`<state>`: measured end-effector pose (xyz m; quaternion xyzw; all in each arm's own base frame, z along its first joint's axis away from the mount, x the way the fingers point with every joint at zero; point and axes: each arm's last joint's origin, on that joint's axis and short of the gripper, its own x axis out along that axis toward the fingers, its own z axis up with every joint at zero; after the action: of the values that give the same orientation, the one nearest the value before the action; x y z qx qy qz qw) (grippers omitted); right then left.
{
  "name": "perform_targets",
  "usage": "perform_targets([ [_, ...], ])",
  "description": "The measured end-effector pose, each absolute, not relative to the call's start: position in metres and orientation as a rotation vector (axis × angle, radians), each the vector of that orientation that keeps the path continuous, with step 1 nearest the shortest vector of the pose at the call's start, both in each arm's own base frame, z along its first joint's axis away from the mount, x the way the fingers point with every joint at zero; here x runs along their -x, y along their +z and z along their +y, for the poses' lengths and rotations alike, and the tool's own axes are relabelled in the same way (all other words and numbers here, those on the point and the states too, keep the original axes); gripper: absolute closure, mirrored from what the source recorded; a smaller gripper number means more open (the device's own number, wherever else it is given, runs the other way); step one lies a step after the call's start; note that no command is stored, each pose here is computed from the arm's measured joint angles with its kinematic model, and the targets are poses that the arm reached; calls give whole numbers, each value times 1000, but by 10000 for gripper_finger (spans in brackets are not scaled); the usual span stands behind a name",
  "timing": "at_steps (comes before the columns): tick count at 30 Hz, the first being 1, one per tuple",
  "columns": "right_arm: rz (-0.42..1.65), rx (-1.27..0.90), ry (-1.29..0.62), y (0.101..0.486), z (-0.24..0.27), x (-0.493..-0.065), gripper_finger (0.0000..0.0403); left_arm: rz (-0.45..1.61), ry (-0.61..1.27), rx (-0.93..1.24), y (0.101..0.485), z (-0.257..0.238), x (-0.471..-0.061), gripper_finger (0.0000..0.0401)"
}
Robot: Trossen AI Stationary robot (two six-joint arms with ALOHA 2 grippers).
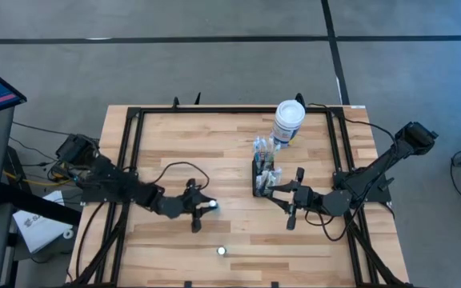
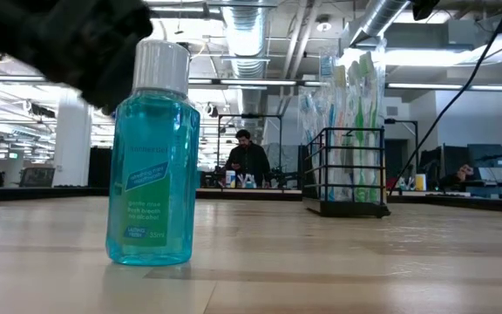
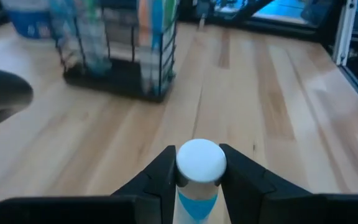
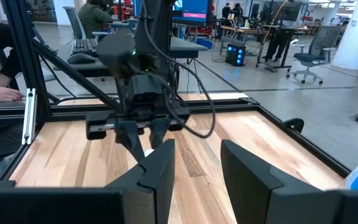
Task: Pick & Place toothbrushing station
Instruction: Put the top blue liquid mouthwash into the wire mesh organizer
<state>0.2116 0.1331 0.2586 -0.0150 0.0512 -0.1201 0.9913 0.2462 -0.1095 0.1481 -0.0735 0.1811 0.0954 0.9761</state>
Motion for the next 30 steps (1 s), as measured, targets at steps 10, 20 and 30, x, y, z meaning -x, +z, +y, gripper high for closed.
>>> perform_targets([
  [10,103,31,-241,259,133,-212,282,314,203,103,175,-74,-282,310],
  [20,103,32,-241,259,133,-212,282,277,198,108,192,-43,-302,310],
  [30,105,40,-263,258,128,-215,282,228,205,108,209,-19,-314,311],
])
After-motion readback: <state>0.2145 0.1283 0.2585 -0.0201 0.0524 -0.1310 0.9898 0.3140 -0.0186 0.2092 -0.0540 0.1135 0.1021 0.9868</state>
